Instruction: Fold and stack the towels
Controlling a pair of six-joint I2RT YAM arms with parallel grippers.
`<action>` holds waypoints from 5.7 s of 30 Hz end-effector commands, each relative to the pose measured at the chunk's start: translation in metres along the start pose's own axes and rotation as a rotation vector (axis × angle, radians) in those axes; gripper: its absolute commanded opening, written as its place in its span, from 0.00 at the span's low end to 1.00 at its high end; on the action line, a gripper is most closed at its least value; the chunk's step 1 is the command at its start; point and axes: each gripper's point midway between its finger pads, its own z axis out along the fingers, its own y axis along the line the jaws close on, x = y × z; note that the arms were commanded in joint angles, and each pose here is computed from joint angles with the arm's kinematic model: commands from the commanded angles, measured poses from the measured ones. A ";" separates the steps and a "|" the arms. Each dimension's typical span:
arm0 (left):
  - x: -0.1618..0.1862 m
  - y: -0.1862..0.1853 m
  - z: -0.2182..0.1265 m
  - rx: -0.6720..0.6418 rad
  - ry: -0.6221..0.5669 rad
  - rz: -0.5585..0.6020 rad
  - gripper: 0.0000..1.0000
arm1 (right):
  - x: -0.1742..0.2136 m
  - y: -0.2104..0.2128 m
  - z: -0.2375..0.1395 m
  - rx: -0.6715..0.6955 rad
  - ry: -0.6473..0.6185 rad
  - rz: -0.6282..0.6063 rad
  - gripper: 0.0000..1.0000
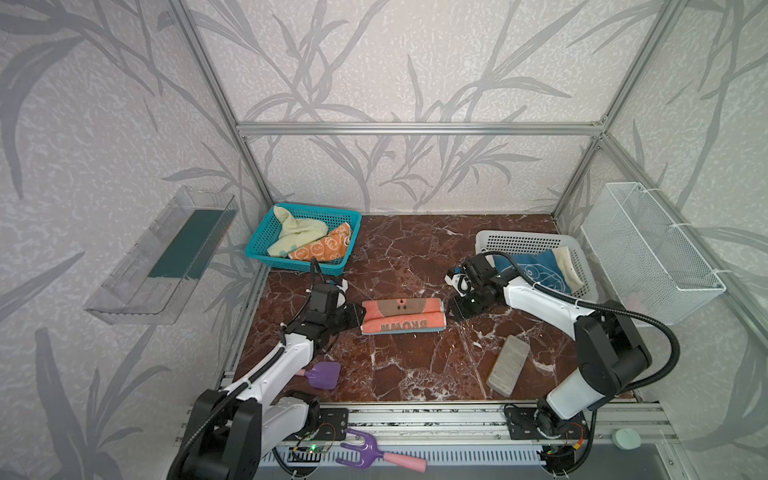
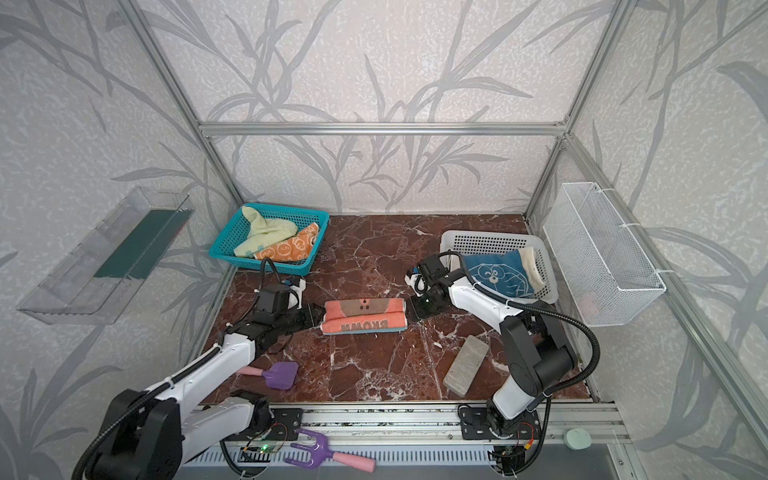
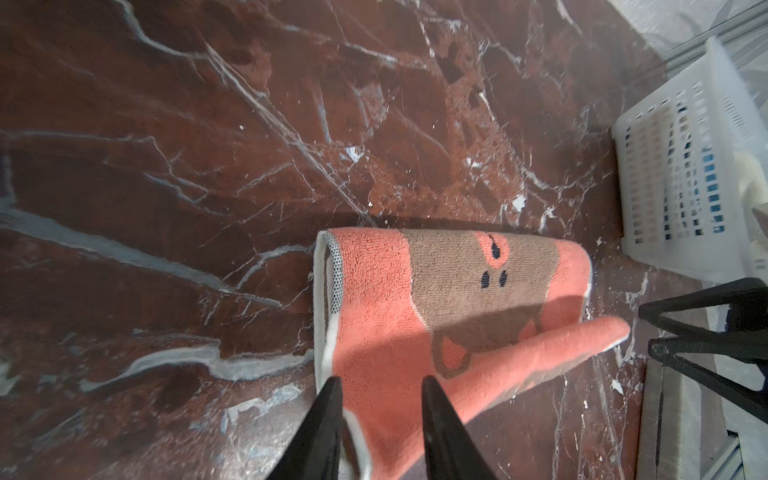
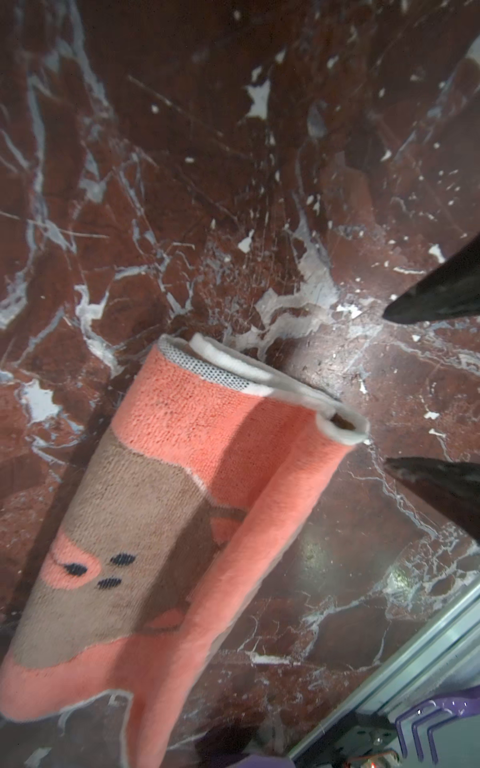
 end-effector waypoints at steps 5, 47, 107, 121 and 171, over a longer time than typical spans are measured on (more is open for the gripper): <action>-0.002 -0.016 -0.002 0.010 0.028 0.038 0.28 | -0.033 0.030 -0.006 -0.089 -0.047 0.054 0.52; 0.076 -0.002 0.007 0.043 0.296 -0.179 0.00 | 0.039 0.041 0.030 0.044 0.111 0.012 0.00; -0.094 -0.033 -0.004 0.102 0.235 -0.097 0.00 | -0.088 0.043 -0.016 0.067 -0.075 0.005 0.00; -0.138 -0.008 0.069 0.138 0.261 -0.126 0.00 | -0.176 -0.006 0.010 0.055 -0.073 0.037 0.00; -0.132 -0.136 -0.066 0.204 0.155 0.095 0.00 | -0.097 0.035 -0.162 0.056 -0.396 0.010 0.00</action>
